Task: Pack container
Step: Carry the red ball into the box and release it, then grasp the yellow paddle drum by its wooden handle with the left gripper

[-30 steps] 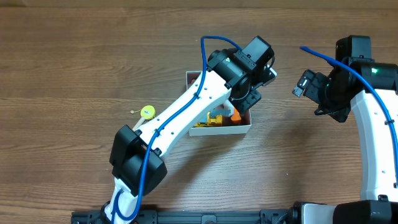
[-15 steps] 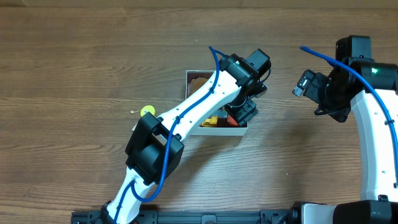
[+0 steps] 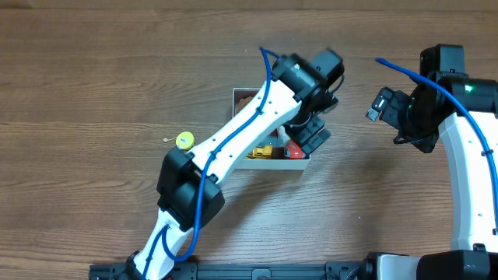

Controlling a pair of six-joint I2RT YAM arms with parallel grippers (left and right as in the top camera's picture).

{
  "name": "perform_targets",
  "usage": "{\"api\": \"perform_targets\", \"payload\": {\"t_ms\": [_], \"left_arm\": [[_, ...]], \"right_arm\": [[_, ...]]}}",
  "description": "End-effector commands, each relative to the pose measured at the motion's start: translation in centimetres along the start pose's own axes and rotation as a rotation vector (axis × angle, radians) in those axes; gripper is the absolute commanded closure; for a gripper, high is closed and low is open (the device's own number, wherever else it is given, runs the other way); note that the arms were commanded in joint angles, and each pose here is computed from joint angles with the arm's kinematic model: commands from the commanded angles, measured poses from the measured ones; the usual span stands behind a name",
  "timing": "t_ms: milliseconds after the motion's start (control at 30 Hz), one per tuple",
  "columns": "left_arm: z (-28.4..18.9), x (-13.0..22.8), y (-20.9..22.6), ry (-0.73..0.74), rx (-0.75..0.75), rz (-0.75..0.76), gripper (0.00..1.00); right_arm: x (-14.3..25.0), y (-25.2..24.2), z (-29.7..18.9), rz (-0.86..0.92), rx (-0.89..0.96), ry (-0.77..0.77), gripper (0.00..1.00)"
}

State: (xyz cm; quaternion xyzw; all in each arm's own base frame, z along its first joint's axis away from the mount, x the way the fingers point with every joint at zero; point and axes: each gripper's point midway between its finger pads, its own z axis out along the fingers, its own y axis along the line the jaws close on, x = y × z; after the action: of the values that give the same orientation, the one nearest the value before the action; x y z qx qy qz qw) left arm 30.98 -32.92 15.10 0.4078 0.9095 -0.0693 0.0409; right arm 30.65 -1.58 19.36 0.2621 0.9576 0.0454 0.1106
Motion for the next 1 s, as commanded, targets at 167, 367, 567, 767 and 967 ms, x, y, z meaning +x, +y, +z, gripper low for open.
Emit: {"api": "perform_targets", "payload": {"t_ms": [167,367,567,767,967], "left_arm": [[-10.6,1.6,6.6,-0.143,-0.238,-0.229,0.00],[-13.0,6.1,10.5,-0.133,-0.252,-0.409,0.00],[-9.5,16.5,15.7,0.130,-0.354,-0.683,0.00],[0.4,19.8,16.6,0.224,-0.180,-0.796,0.00],[4.0,20.8,16.8,0.233,-0.171,-0.685,0.05]], "right_arm": [[0.0,-0.1,-0.2,0.002,-0.001,-0.001,0.00],[0.8,-0.5,-0.2,0.003,0.016,0.030,0.00],[0.4,-0.2,-0.2,0.003,0.006,0.014,0.00],[0.0,0.0,-0.2,0.002,-0.002,-0.005,0.00],[-0.1,0.0,-0.2,0.002,-0.003,-0.006,0.00]]}}
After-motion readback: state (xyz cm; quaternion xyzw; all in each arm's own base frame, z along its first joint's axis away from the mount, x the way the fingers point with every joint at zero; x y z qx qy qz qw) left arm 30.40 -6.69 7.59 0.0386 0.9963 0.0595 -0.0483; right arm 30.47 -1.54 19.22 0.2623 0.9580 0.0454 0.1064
